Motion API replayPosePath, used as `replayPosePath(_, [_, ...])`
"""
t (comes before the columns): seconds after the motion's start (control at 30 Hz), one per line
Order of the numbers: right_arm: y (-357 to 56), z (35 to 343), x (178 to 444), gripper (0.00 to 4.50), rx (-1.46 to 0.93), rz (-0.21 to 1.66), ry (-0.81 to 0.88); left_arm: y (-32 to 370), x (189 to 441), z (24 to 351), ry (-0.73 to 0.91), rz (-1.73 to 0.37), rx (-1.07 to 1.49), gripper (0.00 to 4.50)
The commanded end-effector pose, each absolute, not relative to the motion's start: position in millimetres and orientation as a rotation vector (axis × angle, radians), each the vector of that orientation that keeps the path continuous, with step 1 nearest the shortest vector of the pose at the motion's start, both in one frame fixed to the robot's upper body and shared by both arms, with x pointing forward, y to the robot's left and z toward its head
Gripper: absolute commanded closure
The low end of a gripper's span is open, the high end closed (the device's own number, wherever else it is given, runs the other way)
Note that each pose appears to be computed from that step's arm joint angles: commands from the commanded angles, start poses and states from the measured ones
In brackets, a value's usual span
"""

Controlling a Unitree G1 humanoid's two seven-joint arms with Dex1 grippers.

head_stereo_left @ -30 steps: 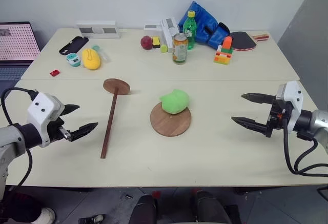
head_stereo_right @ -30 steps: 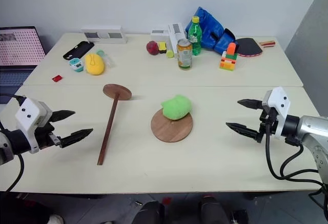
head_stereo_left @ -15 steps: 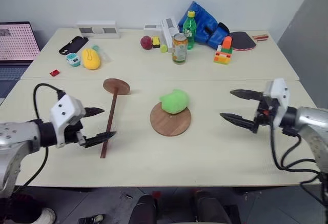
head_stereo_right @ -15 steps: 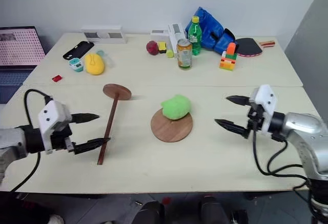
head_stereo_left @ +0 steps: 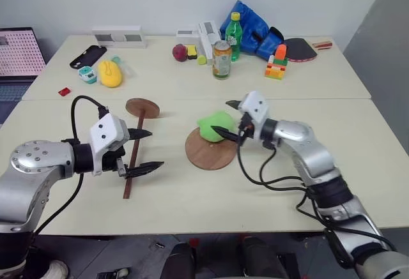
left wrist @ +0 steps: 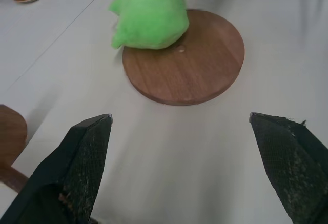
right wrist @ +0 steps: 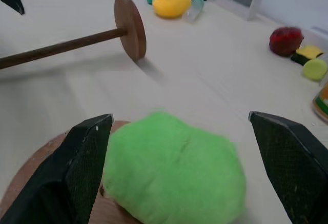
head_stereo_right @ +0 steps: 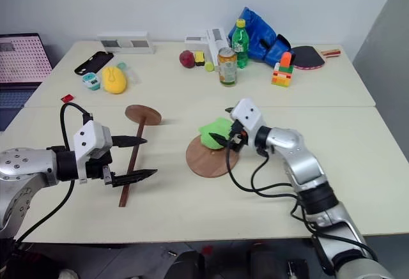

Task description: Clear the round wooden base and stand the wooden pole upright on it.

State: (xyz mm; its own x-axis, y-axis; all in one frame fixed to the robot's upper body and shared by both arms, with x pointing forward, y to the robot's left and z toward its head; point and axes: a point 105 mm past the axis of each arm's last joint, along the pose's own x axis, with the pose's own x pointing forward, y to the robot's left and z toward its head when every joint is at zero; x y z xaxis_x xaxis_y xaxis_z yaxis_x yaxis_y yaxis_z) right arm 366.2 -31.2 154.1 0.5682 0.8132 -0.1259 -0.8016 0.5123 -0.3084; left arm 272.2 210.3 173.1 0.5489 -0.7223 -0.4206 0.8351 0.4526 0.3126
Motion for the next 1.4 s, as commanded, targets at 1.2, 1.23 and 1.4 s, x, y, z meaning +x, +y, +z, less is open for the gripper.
replayPosePath(1.2, [-31, 189, 369, 4.22, -0.328, 0.846, -0.162, 182, 280, 198, 0.097, -1.053, 0.467, 0.0])
replayPosePath(1.23, [-40, 194, 366, 4.32, -0.327, 0.812, -0.177, 177, 283, 200, 0.08, -1.065, 0.465, 0.0])
replayPosePath(1.4, [-139, 194, 362, 4.48, -0.343, 0.461, -0.149, 129, 301, 216, -0.066, -1.154, 0.388, 0.0])
